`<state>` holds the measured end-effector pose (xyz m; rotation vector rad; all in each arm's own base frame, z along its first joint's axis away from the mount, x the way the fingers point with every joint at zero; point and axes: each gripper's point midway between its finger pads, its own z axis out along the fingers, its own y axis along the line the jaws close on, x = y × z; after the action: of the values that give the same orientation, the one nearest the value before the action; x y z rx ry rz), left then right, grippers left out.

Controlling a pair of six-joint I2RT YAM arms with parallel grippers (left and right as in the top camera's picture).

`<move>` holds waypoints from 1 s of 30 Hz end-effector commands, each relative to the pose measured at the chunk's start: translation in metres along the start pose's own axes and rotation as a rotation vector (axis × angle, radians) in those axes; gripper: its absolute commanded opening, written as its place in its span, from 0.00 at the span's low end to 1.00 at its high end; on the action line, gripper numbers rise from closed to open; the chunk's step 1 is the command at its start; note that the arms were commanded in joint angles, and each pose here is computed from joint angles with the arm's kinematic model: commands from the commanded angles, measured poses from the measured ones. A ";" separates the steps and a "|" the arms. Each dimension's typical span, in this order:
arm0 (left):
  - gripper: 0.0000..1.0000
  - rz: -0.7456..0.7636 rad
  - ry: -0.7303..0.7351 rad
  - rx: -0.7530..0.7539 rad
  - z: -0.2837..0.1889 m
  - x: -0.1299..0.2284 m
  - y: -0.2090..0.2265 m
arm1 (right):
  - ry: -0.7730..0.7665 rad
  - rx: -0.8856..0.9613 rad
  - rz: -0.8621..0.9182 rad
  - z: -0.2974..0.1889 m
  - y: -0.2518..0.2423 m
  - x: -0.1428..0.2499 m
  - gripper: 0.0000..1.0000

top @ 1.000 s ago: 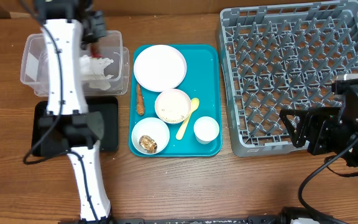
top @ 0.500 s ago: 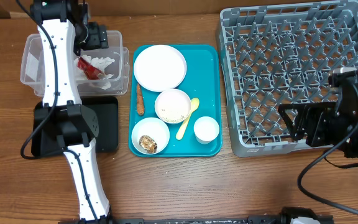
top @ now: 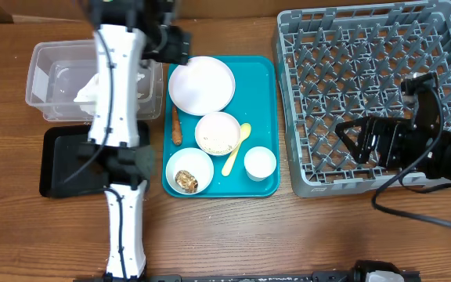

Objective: Sort waste into correct bins and load items into the dishwasher
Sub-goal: 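Grasp the rim of the rice bowl with the left gripper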

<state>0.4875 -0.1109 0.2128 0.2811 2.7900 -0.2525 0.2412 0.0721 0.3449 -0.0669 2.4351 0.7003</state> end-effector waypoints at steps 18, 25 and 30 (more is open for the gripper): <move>0.58 0.043 0.364 -0.050 0.086 0.103 -0.147 | 0.001 0.042 -0.004 -0.001 -0.007 0.000 1.00; 0.56 -0.004 0.423 -0.092 0.114 0.122 -0.142 | 0.015 0.076 0.004 -0.001 -0.013 0.003 1.00; 0.51 -0.005 0.430 -0.101 0.137 0.133 -0.145 | 0.012 0.076 0.003 -0.001 -0.013 0.002 1.00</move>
<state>0.3793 -0.2546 0.0636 0.3676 3.2113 -0.0676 0.2407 0.0622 0.3348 -0.0276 2.4865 0.6272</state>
